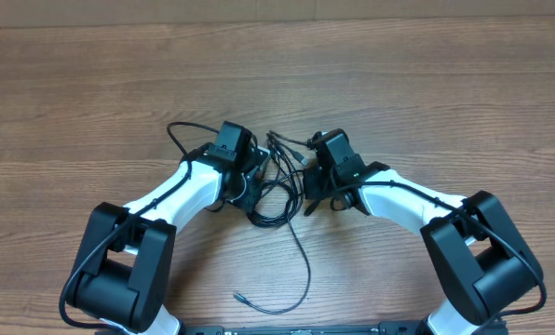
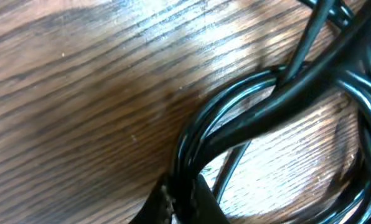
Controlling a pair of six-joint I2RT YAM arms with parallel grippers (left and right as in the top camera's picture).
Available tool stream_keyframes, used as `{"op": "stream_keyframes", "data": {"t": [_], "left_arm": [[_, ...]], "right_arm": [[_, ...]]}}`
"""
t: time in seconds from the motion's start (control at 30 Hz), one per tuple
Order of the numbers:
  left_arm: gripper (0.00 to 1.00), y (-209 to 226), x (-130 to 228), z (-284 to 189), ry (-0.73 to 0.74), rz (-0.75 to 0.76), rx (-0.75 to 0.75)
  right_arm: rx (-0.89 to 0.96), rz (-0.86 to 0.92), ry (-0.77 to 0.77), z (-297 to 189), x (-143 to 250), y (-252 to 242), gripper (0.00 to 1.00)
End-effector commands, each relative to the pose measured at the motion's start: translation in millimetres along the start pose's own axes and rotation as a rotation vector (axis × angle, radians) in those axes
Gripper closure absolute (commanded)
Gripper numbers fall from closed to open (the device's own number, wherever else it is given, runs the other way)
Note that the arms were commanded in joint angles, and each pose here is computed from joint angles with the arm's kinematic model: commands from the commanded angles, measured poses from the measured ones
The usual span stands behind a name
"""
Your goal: Untangle cables
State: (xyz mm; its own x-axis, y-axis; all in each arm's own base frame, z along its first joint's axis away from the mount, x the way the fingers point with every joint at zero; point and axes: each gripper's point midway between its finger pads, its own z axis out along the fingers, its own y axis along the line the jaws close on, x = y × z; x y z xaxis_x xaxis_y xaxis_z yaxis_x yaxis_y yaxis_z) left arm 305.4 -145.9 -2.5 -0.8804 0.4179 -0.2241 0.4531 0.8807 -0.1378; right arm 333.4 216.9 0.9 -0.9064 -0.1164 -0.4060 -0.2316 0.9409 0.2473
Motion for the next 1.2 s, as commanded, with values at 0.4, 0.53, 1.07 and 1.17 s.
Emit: {"op": "stream_keyframes", "data": {"t": [0.4,0.53,1.07,1.17], "left_arm": [[0.96,38.1,44.3,16.4,0.179,-0.03,-0.198],[0.96,27.9,41.3,18.6,0.166,-0.022,-0.137],[0.96,17.1,32.4,21.1,0.128,-0.006,-0.07],[0.96,17.1,32.1,21.1,0.127,-0.006,-0.071]], "right_arm": [[0.576,-0.04,-0.077,-89.7,-10.0,-93.8,0.87],[0.184,-0.015,0.041,-58.2,9.2,-32.0,0.64],[-0.031,-0.037,-0.038,-24.0,-15.8,6.0,0.56],[-0.019,-0.035,-0.023,-18.4,-11.9,2.8,0.56]]}}
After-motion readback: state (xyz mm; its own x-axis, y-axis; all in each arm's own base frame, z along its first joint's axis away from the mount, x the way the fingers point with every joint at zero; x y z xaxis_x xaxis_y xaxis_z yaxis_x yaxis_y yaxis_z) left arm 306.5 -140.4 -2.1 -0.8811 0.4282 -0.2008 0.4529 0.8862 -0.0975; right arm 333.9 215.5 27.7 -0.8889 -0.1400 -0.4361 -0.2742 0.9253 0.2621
